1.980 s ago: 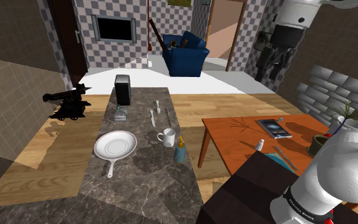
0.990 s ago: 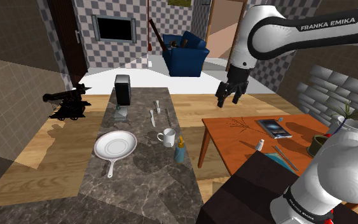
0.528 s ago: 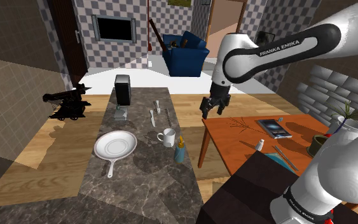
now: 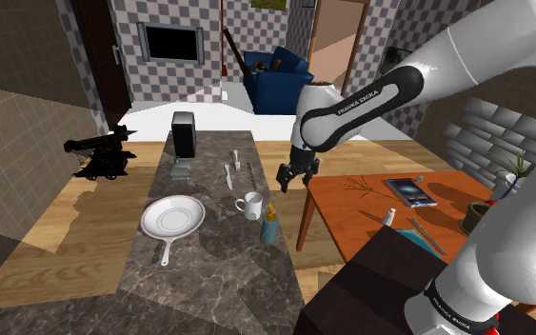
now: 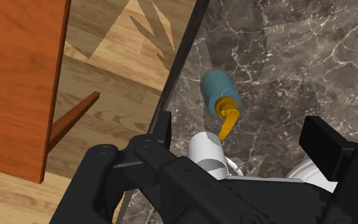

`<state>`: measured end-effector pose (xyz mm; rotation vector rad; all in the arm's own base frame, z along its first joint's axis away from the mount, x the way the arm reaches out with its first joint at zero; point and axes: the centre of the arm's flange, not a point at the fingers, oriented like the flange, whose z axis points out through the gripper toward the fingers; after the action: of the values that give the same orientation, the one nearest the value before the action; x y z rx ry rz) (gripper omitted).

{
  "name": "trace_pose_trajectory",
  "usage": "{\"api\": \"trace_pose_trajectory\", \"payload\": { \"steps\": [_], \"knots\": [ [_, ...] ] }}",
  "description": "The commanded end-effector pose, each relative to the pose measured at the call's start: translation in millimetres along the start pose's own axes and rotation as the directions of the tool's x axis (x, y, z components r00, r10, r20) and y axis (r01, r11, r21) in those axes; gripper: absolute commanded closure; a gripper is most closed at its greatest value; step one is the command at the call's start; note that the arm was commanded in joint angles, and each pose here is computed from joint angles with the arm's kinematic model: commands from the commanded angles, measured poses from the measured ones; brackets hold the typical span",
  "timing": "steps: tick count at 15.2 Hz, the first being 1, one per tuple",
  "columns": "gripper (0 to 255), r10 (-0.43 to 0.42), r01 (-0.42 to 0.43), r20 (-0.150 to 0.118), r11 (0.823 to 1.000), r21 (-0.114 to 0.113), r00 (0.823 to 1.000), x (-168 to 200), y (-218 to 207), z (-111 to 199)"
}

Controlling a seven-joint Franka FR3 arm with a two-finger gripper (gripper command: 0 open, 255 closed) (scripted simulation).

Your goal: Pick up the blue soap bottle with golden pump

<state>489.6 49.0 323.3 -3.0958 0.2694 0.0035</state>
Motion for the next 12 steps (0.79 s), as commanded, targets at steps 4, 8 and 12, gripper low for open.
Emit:
{"api": "trace_pose_trajectory", "payload": {
  "steps": [4,8,12],
  "knots": [
    [0,0.007,-0.007,0.002,1.0,-0.008,1.0,33,-14,56],
    [0,0.013,-0.013,0.004,1.0,-0.015,1.0,60,-24,101],
    [0,0.016,-0.016,0.004,1.0,-0.018,1.0,72,-28,131]
  ]
}}
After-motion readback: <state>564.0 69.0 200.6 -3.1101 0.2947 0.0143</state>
